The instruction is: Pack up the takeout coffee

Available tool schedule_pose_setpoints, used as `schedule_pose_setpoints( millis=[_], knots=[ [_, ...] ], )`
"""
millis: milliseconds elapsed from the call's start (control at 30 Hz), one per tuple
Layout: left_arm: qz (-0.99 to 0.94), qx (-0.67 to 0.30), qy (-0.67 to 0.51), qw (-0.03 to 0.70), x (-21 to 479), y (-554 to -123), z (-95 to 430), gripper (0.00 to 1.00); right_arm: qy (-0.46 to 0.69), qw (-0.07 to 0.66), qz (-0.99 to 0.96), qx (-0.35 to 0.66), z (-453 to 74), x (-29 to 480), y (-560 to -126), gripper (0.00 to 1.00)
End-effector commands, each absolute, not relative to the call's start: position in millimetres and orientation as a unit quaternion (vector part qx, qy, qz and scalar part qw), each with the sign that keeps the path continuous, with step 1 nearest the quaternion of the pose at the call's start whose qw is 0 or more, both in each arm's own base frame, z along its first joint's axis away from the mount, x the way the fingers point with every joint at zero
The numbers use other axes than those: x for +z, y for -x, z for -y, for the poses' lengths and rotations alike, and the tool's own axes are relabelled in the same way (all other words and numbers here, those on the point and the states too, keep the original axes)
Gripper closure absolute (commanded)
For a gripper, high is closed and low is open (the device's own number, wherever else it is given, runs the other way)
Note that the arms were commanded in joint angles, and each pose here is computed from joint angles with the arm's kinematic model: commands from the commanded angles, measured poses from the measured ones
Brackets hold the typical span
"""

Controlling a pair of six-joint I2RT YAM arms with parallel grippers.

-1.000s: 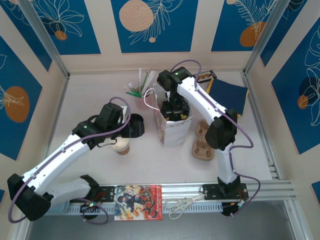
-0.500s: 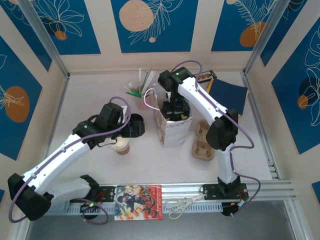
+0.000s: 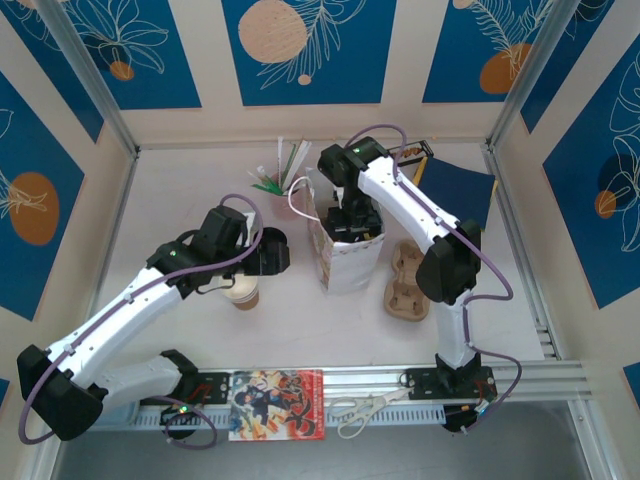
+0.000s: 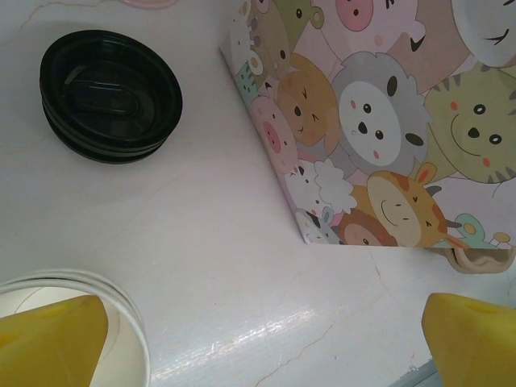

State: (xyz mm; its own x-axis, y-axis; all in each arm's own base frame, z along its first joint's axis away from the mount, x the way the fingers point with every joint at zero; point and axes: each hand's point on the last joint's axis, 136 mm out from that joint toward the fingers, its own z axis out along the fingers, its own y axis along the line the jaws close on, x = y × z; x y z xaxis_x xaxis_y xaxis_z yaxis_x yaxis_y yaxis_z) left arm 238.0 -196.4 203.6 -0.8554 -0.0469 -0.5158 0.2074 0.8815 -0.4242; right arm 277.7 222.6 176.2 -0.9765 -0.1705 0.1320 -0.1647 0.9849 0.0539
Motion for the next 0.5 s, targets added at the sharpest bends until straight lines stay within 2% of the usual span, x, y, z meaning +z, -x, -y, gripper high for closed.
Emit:
schedule_pose_setpoints(
  millis=[0, 467],
  knots=[
    [-0.931, -0.25, -0.036, 0.264, 204.3, -239.3, 197.3, 0.0, -0.087, 0.073, 0.993, -0.033, -220.9, 191.4, -262.6, 0.35],
    [-0.931, -0.251, -0.034, 0.264, 204.5, -239.4, 197.3, 0.0, -0.087, 0.072, 0.993, -0.037, -218.0, 193.5, -262.7, 0.35]
  ],
)
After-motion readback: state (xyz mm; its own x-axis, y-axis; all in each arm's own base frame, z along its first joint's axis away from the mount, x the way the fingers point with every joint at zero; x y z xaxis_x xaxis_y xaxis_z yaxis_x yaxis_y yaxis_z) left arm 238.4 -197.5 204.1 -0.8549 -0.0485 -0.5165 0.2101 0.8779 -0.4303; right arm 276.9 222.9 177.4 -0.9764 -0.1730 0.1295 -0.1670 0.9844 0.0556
